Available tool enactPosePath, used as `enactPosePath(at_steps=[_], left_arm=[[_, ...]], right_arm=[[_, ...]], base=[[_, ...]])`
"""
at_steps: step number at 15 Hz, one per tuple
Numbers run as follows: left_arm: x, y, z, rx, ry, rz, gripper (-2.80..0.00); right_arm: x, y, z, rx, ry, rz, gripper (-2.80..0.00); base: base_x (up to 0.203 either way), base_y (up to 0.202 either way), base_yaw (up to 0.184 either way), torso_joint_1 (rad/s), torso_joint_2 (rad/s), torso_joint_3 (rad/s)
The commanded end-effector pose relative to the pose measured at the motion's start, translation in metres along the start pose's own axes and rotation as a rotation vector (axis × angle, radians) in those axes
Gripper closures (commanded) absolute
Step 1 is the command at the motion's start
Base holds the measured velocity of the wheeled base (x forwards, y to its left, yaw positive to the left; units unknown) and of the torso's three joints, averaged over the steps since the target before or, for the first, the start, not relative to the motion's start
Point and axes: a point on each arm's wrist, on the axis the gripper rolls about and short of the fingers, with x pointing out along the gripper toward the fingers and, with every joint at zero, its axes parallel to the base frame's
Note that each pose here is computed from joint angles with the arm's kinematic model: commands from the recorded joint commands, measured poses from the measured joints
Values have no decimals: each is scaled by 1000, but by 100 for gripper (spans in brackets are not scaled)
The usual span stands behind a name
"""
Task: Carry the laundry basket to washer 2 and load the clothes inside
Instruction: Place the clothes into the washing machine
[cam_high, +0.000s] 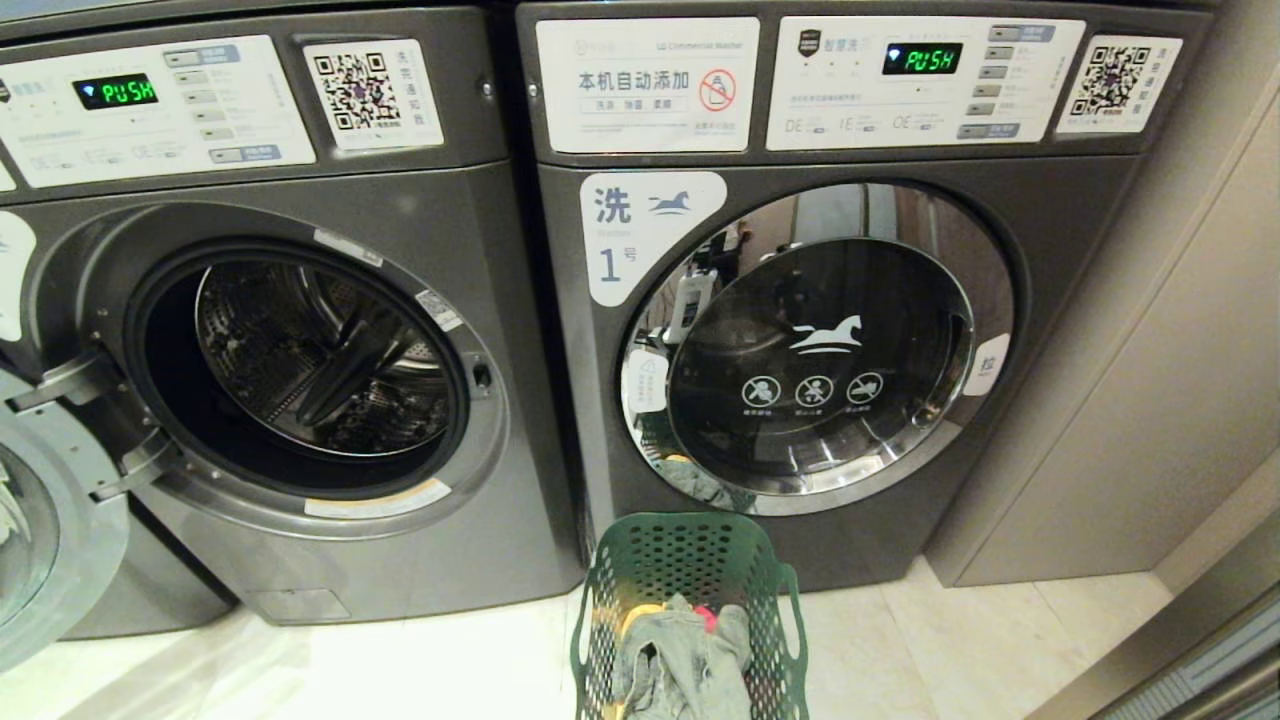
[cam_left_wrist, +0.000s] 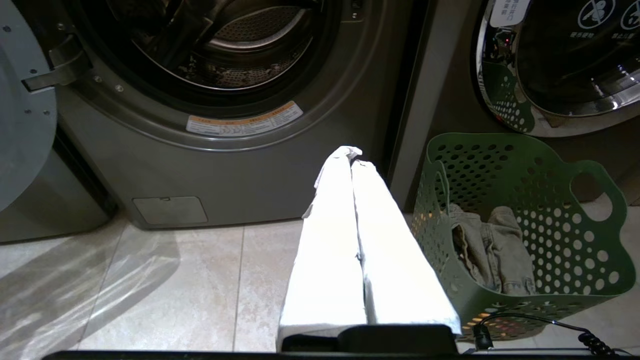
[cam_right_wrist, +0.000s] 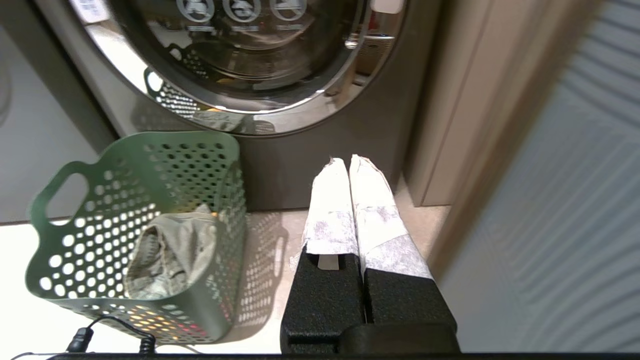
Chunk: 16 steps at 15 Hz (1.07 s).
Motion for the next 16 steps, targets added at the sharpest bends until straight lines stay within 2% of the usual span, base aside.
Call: enactPosePath(at_steps=[1, 16], left_arm=[[0, 0, 0, 0, 2, -1, 0], [0, 0, 0, 0, -1, 1, 0]], right_arm=[[0, 0, 0, -1, 2, 1, 0], [0, 0, 0, 0, 2, 1, 0]], base=[[0, 197, -1, -1, 6, 0], [0, 197, -2, 3, 3, 4]])
